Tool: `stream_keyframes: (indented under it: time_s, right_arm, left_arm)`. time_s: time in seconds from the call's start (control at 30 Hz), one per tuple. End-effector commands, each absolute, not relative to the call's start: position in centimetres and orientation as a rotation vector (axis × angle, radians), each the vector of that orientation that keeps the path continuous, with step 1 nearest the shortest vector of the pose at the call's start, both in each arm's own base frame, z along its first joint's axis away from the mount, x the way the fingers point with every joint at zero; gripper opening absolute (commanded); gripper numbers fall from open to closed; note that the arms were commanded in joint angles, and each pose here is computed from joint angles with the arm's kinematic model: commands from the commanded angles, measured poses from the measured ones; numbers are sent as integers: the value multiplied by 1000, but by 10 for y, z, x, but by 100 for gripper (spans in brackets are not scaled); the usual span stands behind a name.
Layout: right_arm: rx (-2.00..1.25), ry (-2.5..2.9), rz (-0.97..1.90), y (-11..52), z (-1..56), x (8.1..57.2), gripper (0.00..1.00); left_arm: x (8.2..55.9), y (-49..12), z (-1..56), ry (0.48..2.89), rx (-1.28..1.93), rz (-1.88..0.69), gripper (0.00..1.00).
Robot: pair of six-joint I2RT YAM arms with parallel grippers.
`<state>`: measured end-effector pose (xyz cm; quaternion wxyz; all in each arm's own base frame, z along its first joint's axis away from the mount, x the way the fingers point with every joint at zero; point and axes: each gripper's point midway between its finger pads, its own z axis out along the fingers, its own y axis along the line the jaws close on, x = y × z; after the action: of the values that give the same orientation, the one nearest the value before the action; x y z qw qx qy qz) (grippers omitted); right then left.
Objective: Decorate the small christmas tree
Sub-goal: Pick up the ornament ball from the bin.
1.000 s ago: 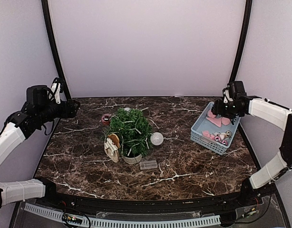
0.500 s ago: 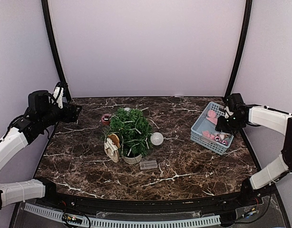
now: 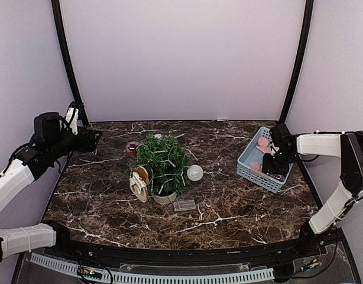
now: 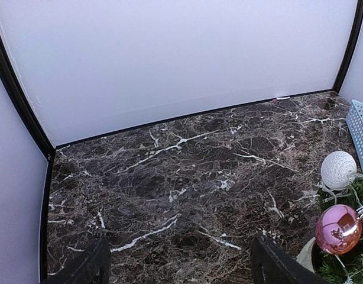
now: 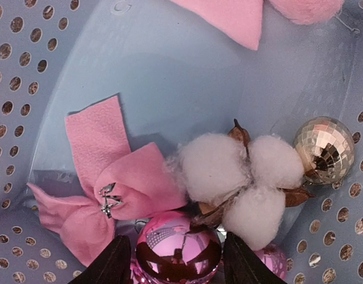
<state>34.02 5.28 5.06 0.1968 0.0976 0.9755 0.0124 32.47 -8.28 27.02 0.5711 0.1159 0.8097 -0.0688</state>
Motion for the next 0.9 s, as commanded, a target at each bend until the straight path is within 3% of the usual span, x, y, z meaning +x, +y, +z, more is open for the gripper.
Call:
stream_keyframes:
  time_s: [0.0, 0.2, 0.53, 0.87]
  right_arm:
    - [302, 2717, -31, 48, 41, 344, 57]
    - [300, 2696, -19, 52, 39, 355, 57]
    - [289, 2647, -1, 53, 60, 362, 47]
    - [224, 2415, 87, 57, 180, 374, 47]
  left_arm:
    - [323, -84, 280, 1854, 270, -178, 84]
    - [323, -84, 279, 1855, 273, -179, 84]
    - [322, -84, 282, 1843, 276, -179, 84]
    - [310, -108, 327, 1712, 334, -345, 79]
